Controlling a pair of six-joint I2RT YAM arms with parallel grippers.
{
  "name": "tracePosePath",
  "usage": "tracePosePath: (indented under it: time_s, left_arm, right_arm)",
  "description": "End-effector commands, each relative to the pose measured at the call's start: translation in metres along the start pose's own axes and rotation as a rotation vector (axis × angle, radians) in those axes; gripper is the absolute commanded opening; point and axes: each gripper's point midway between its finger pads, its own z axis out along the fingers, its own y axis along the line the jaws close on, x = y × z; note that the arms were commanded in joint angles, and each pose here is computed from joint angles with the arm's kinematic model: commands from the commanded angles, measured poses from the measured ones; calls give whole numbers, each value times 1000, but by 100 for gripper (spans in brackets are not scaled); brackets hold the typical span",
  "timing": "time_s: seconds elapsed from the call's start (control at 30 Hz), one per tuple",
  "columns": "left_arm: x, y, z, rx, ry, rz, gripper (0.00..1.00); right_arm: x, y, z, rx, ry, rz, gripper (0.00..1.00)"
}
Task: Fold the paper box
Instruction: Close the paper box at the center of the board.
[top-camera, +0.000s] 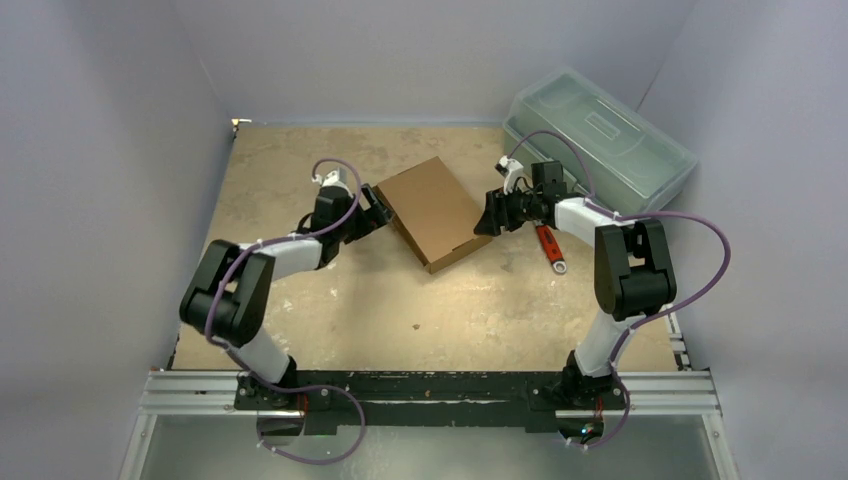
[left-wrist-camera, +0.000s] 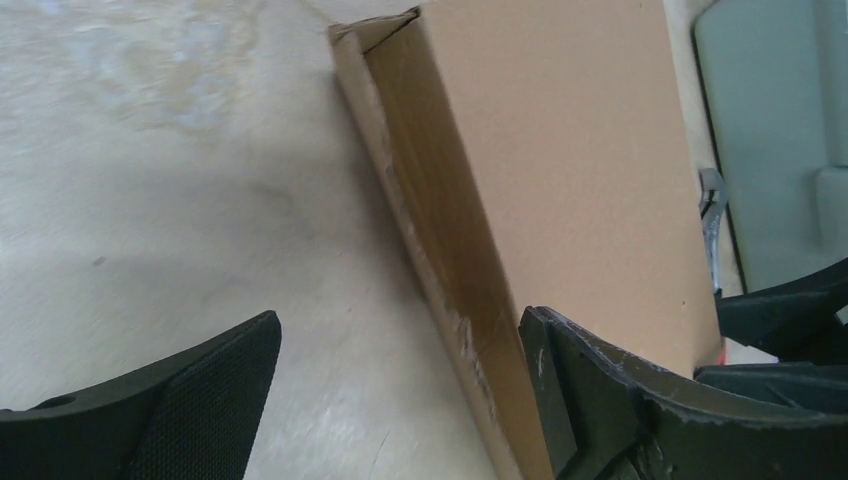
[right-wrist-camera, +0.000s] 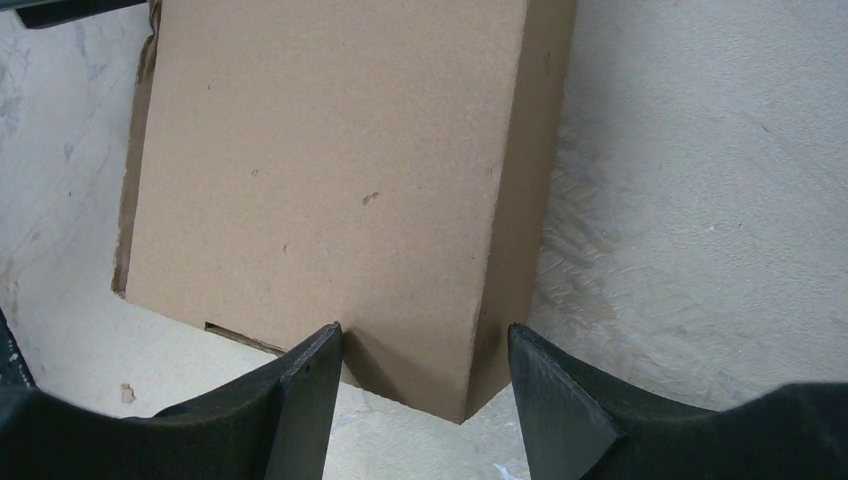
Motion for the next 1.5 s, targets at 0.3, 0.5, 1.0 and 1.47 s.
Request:
tracePosePath:
  time_s: [0.3,0.5,1.0,1.47]
  left_arm:
    - [-18,-30,70,126,59,-92,77]
    - [-3,-23,65,129,92,-116,34]
    - [55,-6,-1,130,205,-4,10]
    - [58,-35,-102,194,28,42,49]
  right_arm:
    - [33,-1,4,12,114,16,64]
    - [32,7,3,-23,118,-2,64]
    - [-9,29,-48,14,-17,-170,90]
    - [-46,54,-24,-87,-70,-250,99]
